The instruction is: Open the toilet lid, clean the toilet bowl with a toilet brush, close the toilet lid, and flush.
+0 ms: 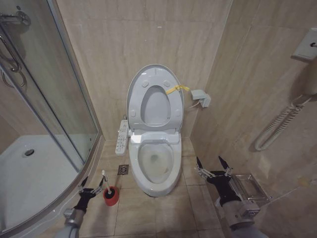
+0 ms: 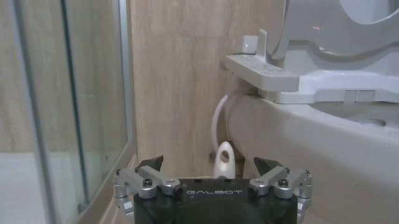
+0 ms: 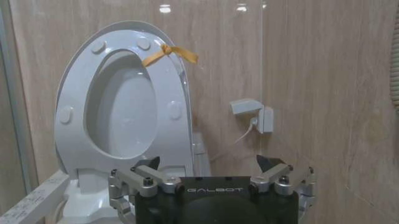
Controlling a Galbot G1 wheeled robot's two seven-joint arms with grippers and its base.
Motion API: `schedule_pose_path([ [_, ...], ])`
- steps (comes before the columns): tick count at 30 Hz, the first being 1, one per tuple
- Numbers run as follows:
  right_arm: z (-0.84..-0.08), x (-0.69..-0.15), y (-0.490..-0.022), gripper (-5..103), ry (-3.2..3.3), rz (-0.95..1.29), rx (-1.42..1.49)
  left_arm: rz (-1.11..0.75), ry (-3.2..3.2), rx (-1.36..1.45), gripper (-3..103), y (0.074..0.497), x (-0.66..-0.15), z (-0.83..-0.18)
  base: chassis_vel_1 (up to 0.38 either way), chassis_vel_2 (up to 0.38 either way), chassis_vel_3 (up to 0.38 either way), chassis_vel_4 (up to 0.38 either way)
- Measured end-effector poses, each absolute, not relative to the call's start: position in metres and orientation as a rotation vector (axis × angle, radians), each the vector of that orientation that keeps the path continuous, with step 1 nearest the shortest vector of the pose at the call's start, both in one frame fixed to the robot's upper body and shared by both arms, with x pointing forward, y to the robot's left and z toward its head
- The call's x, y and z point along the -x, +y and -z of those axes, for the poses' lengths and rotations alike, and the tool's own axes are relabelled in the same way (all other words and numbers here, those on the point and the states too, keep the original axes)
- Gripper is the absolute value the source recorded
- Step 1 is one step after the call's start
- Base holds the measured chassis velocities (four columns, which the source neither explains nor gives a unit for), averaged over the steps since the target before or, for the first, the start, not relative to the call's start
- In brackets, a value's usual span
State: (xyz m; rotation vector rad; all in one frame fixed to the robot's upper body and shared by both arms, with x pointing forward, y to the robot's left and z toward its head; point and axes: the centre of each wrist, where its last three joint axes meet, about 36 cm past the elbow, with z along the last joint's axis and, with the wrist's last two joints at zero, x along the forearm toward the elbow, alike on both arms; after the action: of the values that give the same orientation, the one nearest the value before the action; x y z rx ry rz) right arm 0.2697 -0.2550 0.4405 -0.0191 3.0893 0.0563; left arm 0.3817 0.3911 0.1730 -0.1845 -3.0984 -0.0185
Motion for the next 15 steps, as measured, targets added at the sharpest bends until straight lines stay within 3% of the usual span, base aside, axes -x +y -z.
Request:
schedule_pose_path([
  [15, -0.440, -0.270, -0.255, 100, 3.089, -0.056, 0.019, 0.054, -3.091, 0.238, 97, 0.384, -0.438, -0.162, 0.000, 0.000, 0.000, 0.000],
])
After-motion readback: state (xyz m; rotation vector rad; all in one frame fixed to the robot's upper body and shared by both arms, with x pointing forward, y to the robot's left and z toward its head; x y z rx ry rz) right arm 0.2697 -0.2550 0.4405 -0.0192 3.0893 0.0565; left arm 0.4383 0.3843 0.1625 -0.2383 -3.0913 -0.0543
